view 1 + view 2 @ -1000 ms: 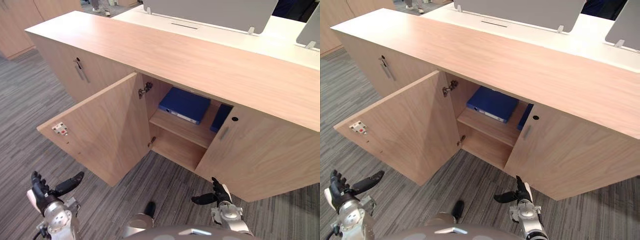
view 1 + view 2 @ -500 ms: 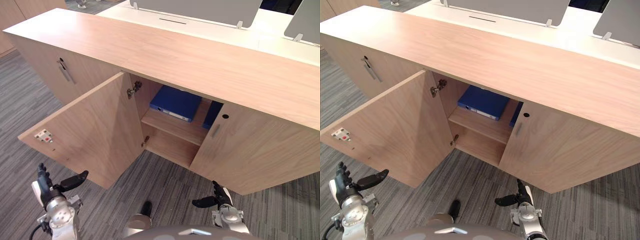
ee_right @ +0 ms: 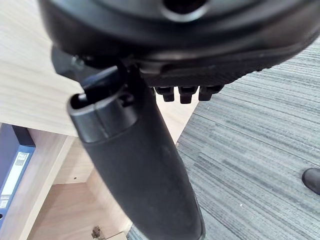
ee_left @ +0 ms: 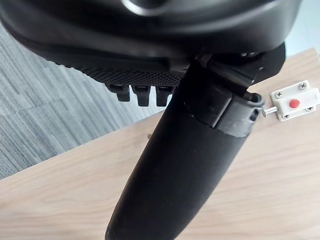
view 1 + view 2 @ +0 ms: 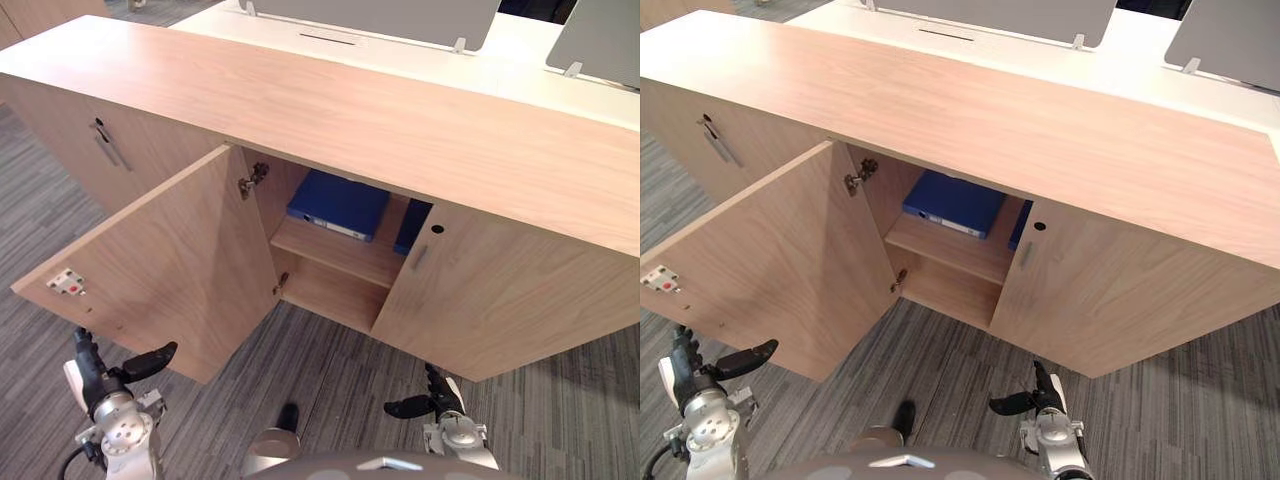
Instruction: Walk over to the cabinet, pick up the folder, carry it to the office cabinet, place the folder inside the office cabinet, then close the office cabinet door
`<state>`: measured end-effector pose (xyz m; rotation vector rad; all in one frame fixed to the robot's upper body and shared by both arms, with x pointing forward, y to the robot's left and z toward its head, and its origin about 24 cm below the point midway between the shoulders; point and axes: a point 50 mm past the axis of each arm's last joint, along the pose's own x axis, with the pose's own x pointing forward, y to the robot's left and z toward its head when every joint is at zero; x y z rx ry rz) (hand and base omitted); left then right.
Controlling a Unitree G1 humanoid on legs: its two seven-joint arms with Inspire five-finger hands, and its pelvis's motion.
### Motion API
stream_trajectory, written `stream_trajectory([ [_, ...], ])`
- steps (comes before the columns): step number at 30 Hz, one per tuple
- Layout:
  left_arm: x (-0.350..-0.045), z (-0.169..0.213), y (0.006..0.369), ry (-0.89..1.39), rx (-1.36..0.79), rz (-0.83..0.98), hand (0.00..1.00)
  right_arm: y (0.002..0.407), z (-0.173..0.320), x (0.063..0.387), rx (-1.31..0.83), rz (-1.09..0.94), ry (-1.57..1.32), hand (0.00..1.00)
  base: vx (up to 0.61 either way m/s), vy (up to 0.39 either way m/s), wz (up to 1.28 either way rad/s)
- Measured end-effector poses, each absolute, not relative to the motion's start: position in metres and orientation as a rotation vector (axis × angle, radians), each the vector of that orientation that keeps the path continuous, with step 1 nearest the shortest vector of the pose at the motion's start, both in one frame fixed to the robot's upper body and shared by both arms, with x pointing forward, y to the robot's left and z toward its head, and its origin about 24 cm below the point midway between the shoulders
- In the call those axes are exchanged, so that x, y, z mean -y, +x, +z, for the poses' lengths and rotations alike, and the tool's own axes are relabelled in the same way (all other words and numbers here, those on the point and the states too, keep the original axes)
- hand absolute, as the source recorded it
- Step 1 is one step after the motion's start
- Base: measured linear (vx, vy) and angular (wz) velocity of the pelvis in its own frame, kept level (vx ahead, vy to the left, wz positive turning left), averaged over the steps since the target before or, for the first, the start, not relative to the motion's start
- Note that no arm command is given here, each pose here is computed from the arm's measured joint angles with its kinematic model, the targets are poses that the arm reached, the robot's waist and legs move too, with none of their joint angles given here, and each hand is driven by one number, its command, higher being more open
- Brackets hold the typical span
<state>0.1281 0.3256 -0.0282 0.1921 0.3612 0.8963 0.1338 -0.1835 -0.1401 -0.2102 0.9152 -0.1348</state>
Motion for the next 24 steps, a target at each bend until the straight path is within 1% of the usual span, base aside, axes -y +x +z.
stream_trajectory([
  [10, -0.324, -0.027, 0.123, 0.195, -0.358, 0.913, 1.0, 0.141, -0.138, 0.179, -0.898, -0.128, -0.2, 1.0, 0.02, 0.006, -0.03],
  [18, -0.32, -0.03, 0.122, 0.146, -0.357, 0.942, 1.0, 0.129, -0.144, 0.179, -0.942, -0.137, -0.202, 1.0, -0.07, 0.001, -0.06],
  [22, -0.319, -0.025, 0.12, 0.084, -0.314, 0.993, 1.0, 0.123, -0.146, 0.179, -0.964, -0.139, -0.201, 1.0, -0.01, -0.001, 0.0],
  [23, -0.321, -0.022, 0.119, 0.069, -0.294, 1.018, 1.0, 0.123, -0.146, 0.179, -0.964, -0.139, -0.201, 1.0, 0.04, 0.0, -0.01],
  [24, -0.33, -0.018, 0.116, 0.069, -0.279, 1.054, 1.0, 0.124, -0.146, 0.179, -0.96, -0.139, -0.202, 1.0, 0.04, 0.002, -0.02],
])
